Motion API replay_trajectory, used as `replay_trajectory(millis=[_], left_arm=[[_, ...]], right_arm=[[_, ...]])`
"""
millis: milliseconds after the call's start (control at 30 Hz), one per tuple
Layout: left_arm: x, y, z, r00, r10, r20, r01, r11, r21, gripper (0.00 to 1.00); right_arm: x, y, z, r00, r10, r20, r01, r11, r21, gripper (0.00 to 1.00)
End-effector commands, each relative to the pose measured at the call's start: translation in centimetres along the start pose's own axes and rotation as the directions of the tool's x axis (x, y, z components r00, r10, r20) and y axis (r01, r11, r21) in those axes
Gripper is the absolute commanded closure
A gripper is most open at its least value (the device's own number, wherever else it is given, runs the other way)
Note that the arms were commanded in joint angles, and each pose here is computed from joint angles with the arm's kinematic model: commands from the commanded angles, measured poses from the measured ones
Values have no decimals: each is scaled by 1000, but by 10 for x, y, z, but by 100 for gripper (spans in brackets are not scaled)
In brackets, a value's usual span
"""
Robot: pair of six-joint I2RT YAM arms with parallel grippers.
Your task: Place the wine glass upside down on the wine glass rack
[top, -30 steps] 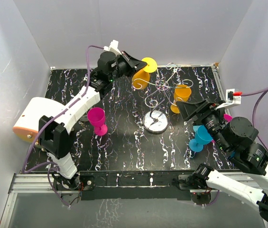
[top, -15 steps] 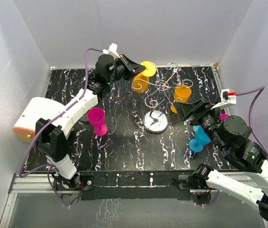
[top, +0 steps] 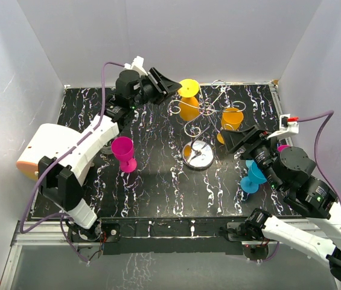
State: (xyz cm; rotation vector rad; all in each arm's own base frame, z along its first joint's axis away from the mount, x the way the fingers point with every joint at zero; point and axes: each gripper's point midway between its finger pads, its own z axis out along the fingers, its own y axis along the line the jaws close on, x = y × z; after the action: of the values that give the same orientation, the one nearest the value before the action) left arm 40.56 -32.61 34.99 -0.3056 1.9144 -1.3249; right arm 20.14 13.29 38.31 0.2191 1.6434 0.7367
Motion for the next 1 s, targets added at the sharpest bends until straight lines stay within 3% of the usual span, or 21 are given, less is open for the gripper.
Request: replay_trajectory(millis=[0,167,267,367,500,633,833,967], left_arm=[[-25,-20,-41,991,98,86,-98,995,-1,50],[-39,0,-81,958,265,112,-247,957,-149,37],[-39,27,-114,916,393,76,-356,887,-294,34],[-30,65,-148,869,493,-42,-460,776,-432,31],[-10,114,-180,860,474,-192,-491,663,-565,31],[12,136,-188,868,425,-257,-491,656,-573,35],[32,177,-189,866,336,-370,-500,589,-635,56],[35,185,-189,863,313,-397,-505,566,-651,58]], right_arm=[[-10,-3,-1,998,42,49,-43,999,21,28],[-1,2,1,998,48,35,-47,999,-19,28],[7,10,2,999,46,19,-45,996,-82,26],[21,25,1,1000,-9,-22,5,982,-191,22],[29,39,4,998,-46,-49,32,964,-264,21],[23,49,10,997,-67,-31,56,957,-283,21],[9,63,14,998,-65,8,64,947,-316,22],[6,66,13,998,-58,10,59,944,-324,22]])
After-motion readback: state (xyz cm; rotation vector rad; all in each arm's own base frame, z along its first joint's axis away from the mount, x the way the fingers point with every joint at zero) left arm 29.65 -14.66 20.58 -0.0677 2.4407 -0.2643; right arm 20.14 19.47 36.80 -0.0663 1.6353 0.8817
